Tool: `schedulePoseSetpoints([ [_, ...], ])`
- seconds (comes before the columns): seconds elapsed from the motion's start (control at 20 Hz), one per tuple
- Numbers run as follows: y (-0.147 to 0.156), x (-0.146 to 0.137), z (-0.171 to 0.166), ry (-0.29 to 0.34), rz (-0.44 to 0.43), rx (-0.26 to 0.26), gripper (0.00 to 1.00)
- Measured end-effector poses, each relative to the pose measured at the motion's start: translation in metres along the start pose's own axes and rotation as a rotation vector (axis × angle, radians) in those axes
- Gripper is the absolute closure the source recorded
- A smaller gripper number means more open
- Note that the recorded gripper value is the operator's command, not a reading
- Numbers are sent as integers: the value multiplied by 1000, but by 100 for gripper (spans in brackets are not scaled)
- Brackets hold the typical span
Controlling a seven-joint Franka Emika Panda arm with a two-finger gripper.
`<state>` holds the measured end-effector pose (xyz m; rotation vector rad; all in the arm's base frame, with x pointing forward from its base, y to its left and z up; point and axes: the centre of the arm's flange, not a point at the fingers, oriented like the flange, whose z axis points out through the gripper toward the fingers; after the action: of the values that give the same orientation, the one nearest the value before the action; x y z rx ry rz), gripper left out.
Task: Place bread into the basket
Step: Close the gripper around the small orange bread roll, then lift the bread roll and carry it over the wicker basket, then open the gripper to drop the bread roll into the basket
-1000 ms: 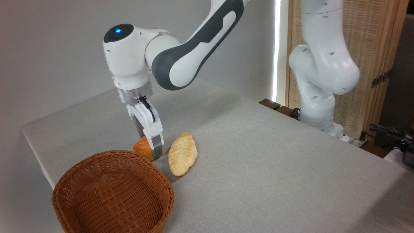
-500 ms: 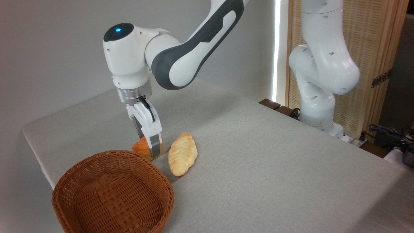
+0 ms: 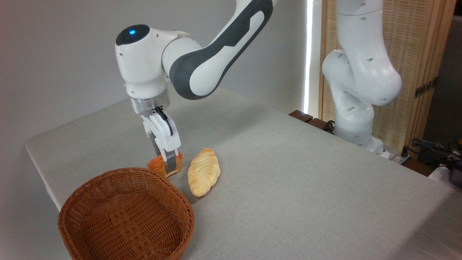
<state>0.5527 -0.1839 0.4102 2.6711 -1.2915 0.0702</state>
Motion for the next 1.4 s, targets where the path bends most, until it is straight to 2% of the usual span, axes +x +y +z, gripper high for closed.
schedulePoseSetpoints([
  [0.2, -2, -5, -12, -1, -9, -2, 56],
  [0.4, -10, -26, -43, -4, -42, -8, 55],
  [0.75, -39, -52, -103, 78, -110, 53, 54],
  [0.9, -51, -54, -123, 111, -126, 82, 40],
  [0.95, -54, -53, -126, 124, -129, 95, 27],
  [1.0, -57, -51, -128, 142, -130, 113, 17],
  [1.1, -64, -44, -125, 180, -130, 155, 7],
  [1.2, -71, -37, -118, 209, -131, 189, 0],
  [1.4, -79, -28, -105, 237, -129, 225, 0],
])
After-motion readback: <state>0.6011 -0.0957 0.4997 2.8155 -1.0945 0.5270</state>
